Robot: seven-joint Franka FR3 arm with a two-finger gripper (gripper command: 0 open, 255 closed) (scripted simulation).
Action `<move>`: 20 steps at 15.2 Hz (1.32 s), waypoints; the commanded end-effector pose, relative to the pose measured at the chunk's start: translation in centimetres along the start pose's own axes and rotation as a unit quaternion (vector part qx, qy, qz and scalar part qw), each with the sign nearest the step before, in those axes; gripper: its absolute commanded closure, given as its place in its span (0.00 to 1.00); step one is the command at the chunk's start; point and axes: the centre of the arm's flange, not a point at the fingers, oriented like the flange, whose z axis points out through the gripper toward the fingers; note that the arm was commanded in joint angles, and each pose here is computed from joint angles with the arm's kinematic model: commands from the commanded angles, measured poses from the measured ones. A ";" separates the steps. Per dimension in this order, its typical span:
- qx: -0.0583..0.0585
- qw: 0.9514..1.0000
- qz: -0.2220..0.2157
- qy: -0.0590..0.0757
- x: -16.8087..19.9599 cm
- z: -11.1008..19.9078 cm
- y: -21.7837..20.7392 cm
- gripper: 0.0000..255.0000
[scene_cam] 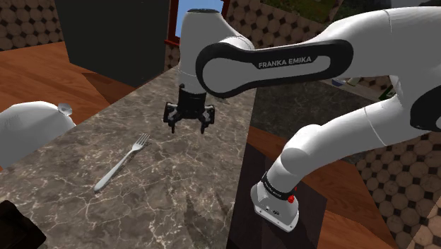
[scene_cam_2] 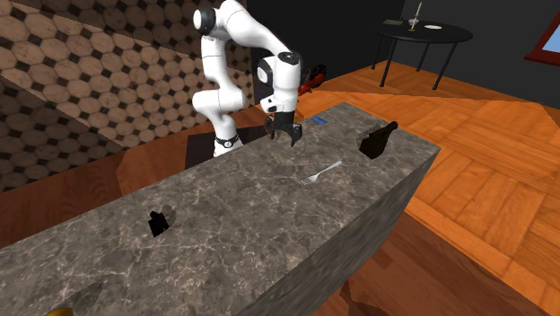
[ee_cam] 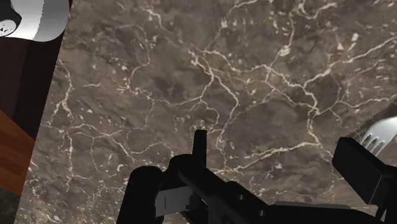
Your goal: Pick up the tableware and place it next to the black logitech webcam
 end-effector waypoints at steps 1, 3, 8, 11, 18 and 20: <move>0.006 0.999 0.038 0.004 -0.3 1.0 -2.4 0.00; 0.010 0.997 0.073 0.008 -0.4 1.9 -4.8 0.00; 0.021 0.987 0.161 0.019 0.1 4.2 -10.6 0.00; 0.028 0.976 0.212 0.025 0.9 5.5 -14.1 0.00; 0.031 0.971 0.237 0.028 1.6 8.7 -15.9 0.00; 0.031 0.971 0.237 0.028 1.7 9.8 -15.9 0.00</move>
